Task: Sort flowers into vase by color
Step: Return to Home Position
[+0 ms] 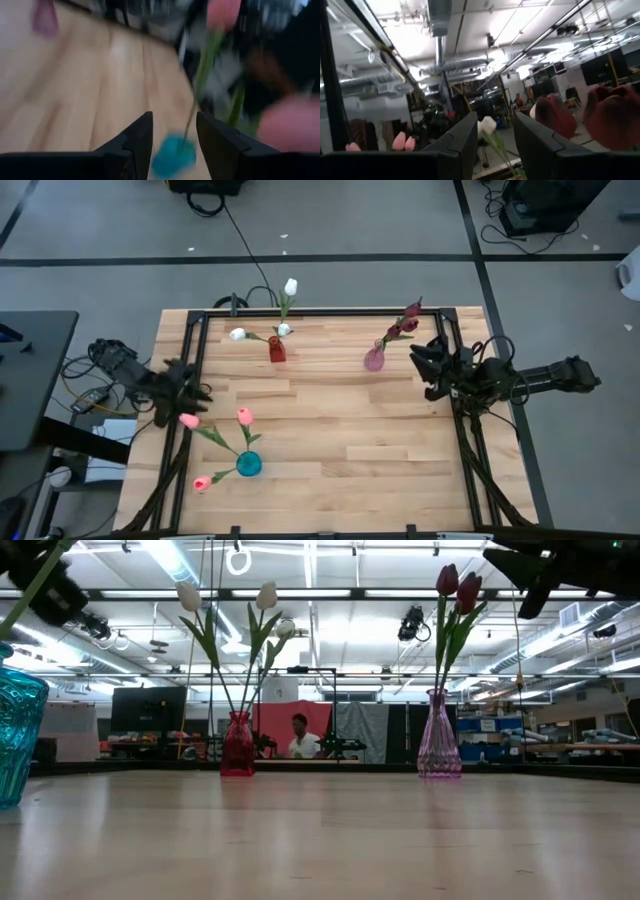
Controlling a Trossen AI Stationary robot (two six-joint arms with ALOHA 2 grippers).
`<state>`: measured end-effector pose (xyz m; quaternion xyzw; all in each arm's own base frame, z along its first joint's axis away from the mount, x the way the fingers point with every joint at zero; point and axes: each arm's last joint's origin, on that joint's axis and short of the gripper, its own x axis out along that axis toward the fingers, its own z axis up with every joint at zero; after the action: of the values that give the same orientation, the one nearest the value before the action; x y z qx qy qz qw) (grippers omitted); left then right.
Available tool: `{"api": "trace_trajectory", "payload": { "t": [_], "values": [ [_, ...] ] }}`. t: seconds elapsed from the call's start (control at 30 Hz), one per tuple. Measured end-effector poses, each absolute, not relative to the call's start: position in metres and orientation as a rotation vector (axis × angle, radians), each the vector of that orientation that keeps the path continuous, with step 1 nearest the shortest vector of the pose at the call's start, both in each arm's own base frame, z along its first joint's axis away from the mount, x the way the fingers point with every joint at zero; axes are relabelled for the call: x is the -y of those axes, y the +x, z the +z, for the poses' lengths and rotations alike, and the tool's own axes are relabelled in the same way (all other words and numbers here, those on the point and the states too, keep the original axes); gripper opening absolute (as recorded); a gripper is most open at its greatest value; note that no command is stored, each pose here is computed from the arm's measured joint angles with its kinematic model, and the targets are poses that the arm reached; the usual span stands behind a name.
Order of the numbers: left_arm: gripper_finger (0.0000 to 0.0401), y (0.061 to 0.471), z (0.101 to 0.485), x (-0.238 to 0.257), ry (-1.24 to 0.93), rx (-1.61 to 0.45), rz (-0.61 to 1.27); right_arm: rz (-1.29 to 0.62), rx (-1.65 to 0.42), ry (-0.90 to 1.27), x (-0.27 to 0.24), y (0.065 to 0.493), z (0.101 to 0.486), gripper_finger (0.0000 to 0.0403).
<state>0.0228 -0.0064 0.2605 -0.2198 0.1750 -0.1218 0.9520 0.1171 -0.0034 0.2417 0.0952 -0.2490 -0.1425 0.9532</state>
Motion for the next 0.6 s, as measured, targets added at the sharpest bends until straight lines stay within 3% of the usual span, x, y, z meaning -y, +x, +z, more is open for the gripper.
{"api": "trace_trajectory", "payload": {
  "t": [0.13,0.4,0.6],
  "values": [
    [0.0156,0.031,0.272,0.008,-0.525,-0.162,-0.179,-0.283,0.495,0.188,0.003,0.118,0.241,0.0138],
    [0.0156,0.048,0.252,0.02,-0.387,-0.109,-0.187,-0.283,0.494,0.188,0.003,0.118,0.241,0.0138],
    [0.0156,0.054,0.251,0.026,-0.641,-0.064,-0.254,-0.283,0.494,0.188,0.003,0.118,0.241,0.0138]
  ]
}}
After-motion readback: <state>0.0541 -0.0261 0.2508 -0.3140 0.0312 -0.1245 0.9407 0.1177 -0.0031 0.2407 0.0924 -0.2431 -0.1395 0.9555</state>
